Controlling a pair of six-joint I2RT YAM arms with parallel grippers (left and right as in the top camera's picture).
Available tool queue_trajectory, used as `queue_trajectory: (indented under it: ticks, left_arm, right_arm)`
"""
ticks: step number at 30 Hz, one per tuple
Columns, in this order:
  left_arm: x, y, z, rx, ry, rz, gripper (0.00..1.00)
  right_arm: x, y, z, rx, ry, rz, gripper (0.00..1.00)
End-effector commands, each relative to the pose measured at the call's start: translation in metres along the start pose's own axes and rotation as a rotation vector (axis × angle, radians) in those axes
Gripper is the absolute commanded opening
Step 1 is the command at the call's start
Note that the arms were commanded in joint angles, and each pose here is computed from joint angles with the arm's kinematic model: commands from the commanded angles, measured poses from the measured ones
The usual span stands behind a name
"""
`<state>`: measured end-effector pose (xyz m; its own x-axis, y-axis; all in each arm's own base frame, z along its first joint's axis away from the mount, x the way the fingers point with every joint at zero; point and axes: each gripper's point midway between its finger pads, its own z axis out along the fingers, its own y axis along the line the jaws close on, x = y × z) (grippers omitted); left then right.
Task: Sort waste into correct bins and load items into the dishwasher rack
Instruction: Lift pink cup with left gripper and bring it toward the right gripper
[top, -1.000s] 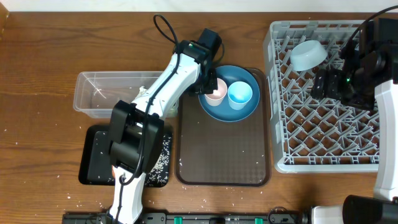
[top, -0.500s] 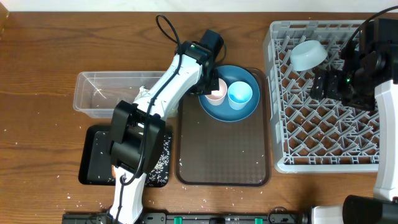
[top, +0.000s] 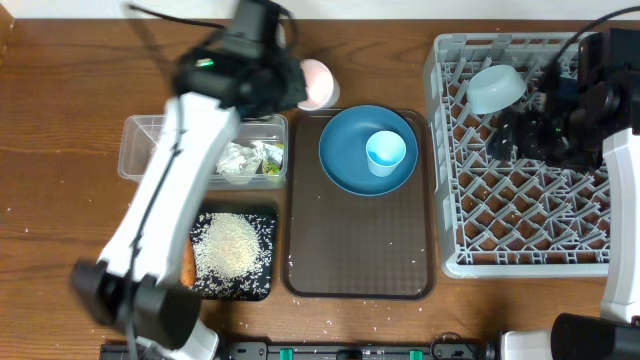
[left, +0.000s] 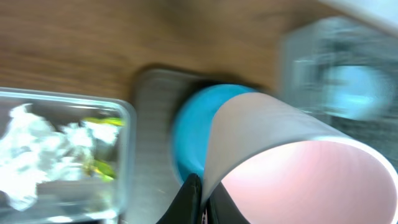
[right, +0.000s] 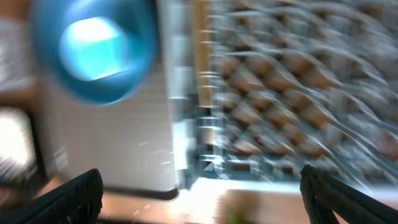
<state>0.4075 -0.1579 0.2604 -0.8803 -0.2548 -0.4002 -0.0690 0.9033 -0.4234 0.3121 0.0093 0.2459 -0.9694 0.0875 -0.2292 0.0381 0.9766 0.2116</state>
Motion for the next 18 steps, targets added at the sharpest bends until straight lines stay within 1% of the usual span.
queue_trajectory:
  ticks: [1,2,4,6,8,11,18]
  left_arm:
    - [0.014,-0.046,-0.057,0.421,0.119,0.030,0.06]
    - [0.016,-0.055,-0.072,0.528,0.148,0.029,0.06]
    - [0.020,-0.068,-0.096,0.707,0.203,0.029,0.06]
    - [0.024,-0.078,-0.116,0.851,0.249,0.047,0.07]
    - [0.029,-0.087,-0.131,0.957,0.287,0.065,0.06]
    - [0.038,-0.097,-0.141,1.027,0.329,0.081,0.06]
    - [0.061,-0.120,-0.141,1.054,0.396,0.133,0.06]
  right_arm:
    - [0.004,0.087,-0.023,-0.512,-0.095,-0.417,0.99]
    - [0.008,0.105,-0.035,-0.637,-0.140,-0.515,0.99]
    - [0.015,0.128,-0.057,-0.815,-0.229,-0.644,0.99]
    - [0.017,0.141,-0.073,-0.919,-0.300,-0.698,0.99]
    - [0.015,0.147,-0.081,-0.972,-0.342,-0.709,0.99]
    - [0.014,0.153,-0.091,-1.028,-0.388,-0.722,0.99]
    - [0.014,0.164,-0.106,-1.121,-0.450,-0.739,0.99]
